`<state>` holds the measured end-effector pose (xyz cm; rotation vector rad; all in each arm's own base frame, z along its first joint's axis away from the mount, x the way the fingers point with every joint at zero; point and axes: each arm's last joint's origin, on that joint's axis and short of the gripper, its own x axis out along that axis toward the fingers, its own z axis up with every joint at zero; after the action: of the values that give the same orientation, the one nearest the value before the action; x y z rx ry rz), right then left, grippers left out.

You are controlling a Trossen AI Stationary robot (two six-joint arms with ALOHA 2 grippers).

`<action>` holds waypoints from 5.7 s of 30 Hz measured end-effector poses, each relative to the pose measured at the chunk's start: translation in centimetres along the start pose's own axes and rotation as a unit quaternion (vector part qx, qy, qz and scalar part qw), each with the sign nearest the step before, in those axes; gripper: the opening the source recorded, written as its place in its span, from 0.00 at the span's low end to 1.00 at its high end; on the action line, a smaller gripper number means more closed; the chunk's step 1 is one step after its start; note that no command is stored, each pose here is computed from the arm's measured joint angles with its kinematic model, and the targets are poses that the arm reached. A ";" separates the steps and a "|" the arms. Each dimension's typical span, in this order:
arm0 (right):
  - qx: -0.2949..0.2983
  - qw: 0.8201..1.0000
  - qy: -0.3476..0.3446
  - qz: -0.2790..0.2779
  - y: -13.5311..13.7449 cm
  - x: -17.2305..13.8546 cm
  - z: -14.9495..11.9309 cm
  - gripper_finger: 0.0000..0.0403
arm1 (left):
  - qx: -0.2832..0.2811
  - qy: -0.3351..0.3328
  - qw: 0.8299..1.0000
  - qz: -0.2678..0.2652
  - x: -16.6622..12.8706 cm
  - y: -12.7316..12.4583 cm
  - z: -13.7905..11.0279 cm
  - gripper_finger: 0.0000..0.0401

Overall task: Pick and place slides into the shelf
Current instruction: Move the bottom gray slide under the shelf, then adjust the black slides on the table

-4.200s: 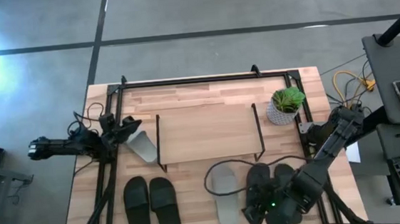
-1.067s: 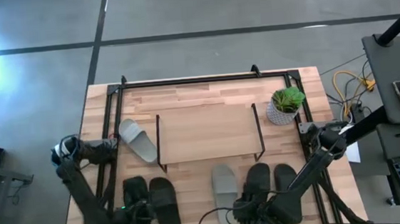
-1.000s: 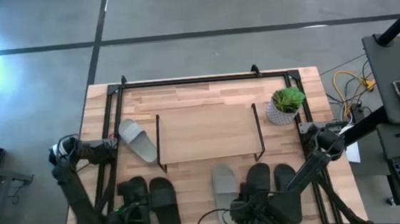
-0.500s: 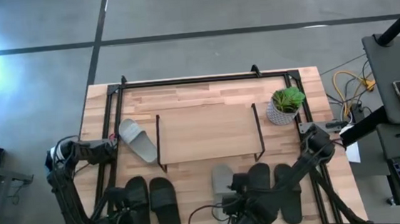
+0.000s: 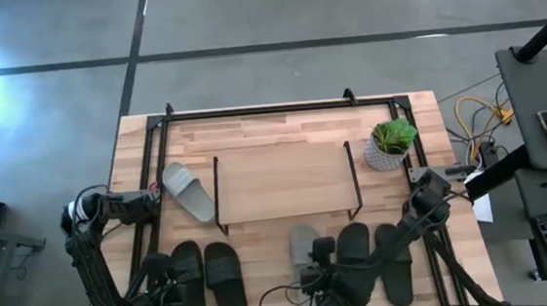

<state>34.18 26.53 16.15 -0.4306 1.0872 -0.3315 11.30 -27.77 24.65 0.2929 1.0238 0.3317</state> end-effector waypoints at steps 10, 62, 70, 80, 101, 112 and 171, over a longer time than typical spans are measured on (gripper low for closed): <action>0.025 0.999 0.023 -0.018 -2.1 2.2 1.1 0.10 | -0.010 0.001 1.000 0.006 0.3 0.0 -0.2 0.44; 0.110 0.990 -0.063 0.053 -4.5 0.7 6.5 0.48 | -0.069 0.013 0.997 0.011 0.8 0.3 -0.6 0.44; 0.228 0.970 -0.056 0.066 -5.2 -5.4 7.3 0.48 | -0.161 -0.038 0.986 -0.028 -1.1 2.9 0.8 0.44; 0.330 0.939 0.048 0.089 -7.2 -8.5 6.3 0.48 | -0.291 -0.039 0.944 -0.151 -0.4 7.2 3.1 0.44; 0.525 0.847 0.026 0.075 -7.4 -15.5 2.3 0.02 | -0.363 -0.083 0.898 -0.234 1.0 11.5 7.0 0.44; 0.546 0.834 0.026 0.078 -10.1 -17.0 0.3 0.02 | -0.196 -0.048 0.953 -0.227 3.4 10.0 8.1 0.44; 0.490 0.865 0.108 0.012 -6.7 -13.5 -3.6 0.63 | -0.092 0.166 0.974 0.127 7.5 -3.4 -2.9 0.47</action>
<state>24.77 26.27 28.46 0.5444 0.9957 -0.8658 12.85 -27.61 16.03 0.2047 1.2767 0.7216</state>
